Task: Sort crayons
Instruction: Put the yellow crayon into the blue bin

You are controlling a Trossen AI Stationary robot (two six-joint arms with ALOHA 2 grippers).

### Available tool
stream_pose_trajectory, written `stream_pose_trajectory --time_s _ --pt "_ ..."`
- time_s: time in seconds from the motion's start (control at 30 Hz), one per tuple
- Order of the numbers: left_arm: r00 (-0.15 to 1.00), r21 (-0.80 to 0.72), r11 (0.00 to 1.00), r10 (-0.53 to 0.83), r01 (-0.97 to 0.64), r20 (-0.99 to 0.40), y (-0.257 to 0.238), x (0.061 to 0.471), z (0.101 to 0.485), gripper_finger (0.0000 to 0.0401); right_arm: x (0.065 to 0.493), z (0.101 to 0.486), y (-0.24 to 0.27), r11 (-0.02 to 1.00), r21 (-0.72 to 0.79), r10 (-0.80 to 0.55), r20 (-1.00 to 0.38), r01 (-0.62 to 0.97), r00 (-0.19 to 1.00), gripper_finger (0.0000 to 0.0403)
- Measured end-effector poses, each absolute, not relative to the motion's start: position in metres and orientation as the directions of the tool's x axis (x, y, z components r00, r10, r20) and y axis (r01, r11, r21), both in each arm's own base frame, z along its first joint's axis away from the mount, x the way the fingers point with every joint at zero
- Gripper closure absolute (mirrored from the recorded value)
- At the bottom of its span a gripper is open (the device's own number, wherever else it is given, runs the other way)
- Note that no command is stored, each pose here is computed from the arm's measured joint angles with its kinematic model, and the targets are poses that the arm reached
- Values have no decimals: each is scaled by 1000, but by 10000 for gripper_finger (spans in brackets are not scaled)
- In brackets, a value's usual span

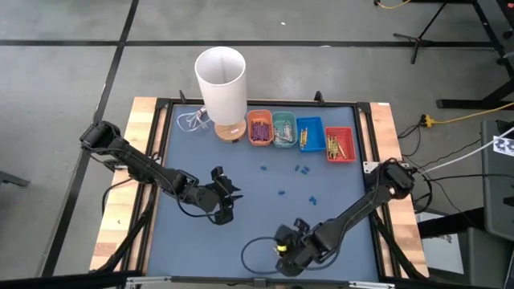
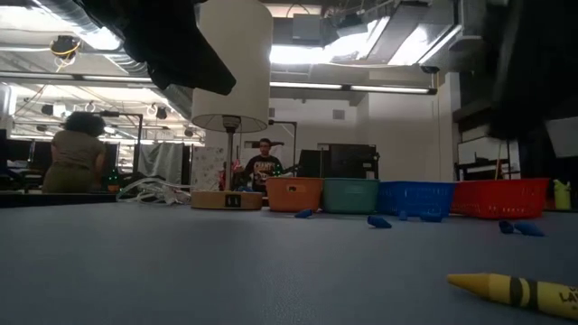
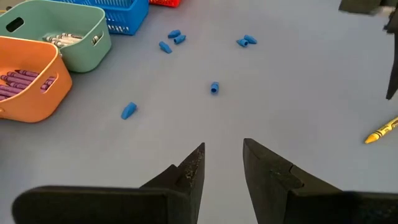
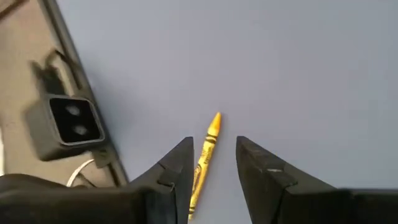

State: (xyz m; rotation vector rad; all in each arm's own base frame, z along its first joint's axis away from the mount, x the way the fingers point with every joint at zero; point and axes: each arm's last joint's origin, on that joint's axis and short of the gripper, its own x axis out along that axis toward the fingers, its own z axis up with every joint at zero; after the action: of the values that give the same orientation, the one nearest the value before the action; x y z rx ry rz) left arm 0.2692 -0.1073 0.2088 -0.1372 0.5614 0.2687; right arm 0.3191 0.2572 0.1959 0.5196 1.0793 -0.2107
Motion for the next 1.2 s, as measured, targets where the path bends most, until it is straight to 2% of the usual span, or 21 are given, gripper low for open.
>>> stream_pose_trajectory --time_s 0.27,1.2 --pt "813 -56 956 214 -289 -541 -107 269 209 307 325 160 271 869 284 90 -896 405 436 284" --pt "813 -56 956 214 -289 -542 -107 269 209 307 328 132 281 884 245 40 -888 399 458 284"
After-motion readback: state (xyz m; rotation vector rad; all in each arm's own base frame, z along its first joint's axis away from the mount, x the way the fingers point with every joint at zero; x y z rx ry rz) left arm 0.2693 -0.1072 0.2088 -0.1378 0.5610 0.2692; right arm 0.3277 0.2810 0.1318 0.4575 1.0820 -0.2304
